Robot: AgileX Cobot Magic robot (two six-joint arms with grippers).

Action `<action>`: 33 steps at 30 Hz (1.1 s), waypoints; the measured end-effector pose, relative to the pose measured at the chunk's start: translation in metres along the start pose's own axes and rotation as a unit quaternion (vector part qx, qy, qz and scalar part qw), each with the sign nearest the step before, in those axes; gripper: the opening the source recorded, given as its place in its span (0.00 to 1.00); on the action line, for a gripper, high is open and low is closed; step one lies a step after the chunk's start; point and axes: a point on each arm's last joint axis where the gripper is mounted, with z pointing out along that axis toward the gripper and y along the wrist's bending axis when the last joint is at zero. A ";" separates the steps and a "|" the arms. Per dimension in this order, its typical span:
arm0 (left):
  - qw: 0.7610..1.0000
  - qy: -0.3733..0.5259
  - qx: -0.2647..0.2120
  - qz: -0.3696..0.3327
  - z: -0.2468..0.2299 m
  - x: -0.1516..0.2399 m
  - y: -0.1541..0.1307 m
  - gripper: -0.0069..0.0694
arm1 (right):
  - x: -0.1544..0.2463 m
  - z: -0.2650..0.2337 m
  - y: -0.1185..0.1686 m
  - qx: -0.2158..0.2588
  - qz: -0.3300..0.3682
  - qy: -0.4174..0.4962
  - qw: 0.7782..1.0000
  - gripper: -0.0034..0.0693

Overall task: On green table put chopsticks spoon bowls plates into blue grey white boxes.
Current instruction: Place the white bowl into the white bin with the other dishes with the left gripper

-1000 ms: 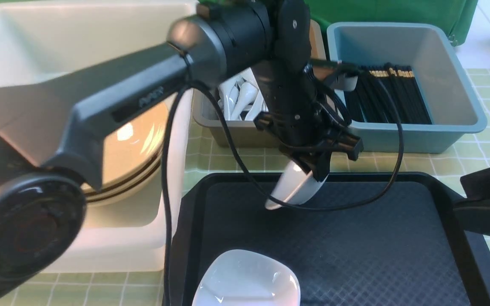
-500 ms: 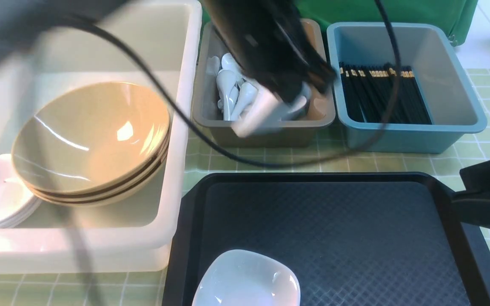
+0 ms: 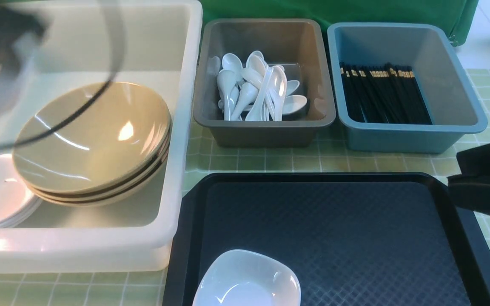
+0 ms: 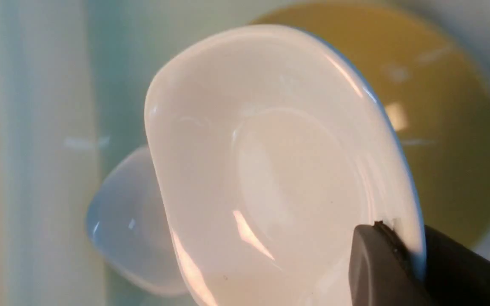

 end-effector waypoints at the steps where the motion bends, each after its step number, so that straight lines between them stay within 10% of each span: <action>1: 0.999 0.035 -0.009 -0.033 0.017 0.011 0.018 0.11 | -0.001 0.000 0.003 -0.011 -0.009 -0.006 1.000 0.37; 9: 0.986 0.081 -0.035 -0.139 0.051 0.036 0.080 0.11 | -0.008 0.003 0.021 -0.079 -0.085 -0.039 0.992 0.37; 33: 0.976 0.129 0.035 -0.174 0.126 0.025 0.082 0.22 | -0.008 0.002 0.026 -0.101 -0.092 -0.041 0.990 0.37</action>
